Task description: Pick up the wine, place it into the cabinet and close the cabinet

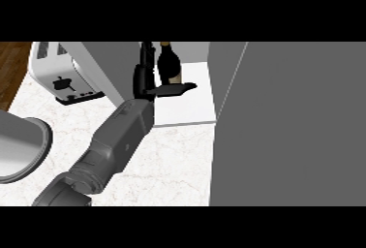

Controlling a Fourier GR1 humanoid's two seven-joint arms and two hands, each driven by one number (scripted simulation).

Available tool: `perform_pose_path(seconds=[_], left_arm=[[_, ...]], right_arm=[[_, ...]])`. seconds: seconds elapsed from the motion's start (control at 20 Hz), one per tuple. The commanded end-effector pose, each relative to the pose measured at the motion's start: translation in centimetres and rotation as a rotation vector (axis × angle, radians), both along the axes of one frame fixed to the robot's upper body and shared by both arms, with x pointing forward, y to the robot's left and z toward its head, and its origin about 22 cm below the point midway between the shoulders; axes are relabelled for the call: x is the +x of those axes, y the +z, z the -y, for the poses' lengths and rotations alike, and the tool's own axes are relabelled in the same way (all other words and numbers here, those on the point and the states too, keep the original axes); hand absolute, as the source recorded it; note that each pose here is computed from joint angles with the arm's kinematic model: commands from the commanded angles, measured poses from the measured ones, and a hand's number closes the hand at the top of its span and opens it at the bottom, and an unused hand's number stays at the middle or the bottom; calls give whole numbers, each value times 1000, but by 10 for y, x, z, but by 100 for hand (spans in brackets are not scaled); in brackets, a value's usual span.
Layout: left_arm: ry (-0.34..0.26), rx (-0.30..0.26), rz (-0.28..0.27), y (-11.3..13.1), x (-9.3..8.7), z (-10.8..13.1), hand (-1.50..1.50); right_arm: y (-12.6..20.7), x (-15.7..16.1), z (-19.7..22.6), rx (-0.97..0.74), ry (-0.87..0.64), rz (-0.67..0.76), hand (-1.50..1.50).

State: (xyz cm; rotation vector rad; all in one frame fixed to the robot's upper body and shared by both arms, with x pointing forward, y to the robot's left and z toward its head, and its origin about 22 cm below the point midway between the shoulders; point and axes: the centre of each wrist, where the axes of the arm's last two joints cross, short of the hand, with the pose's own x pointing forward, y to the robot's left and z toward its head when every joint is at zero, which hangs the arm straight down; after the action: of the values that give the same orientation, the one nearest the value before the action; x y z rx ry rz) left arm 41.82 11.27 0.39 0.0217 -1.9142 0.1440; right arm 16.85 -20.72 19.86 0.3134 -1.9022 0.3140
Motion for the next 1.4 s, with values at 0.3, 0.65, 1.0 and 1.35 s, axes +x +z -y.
perform_pose_path(seconds=[0.3,0.65,1.0,1.35], left_arm=[[24,-86,-54,-26,-17,-10,-150],[-9,-92,-59,-46,-47,0,-150],[-48,-70,-57,-45,-99,43,-150],[-78,-104,-23,-24,-161,73,-150]], right_arm=[[3,-17,1,17,6,1,-150],[5,-9,-3,18,-9,11,-150],[11,-20,8,3,-58,11,-150],[6,-19,6,2,-67,14,-150]])
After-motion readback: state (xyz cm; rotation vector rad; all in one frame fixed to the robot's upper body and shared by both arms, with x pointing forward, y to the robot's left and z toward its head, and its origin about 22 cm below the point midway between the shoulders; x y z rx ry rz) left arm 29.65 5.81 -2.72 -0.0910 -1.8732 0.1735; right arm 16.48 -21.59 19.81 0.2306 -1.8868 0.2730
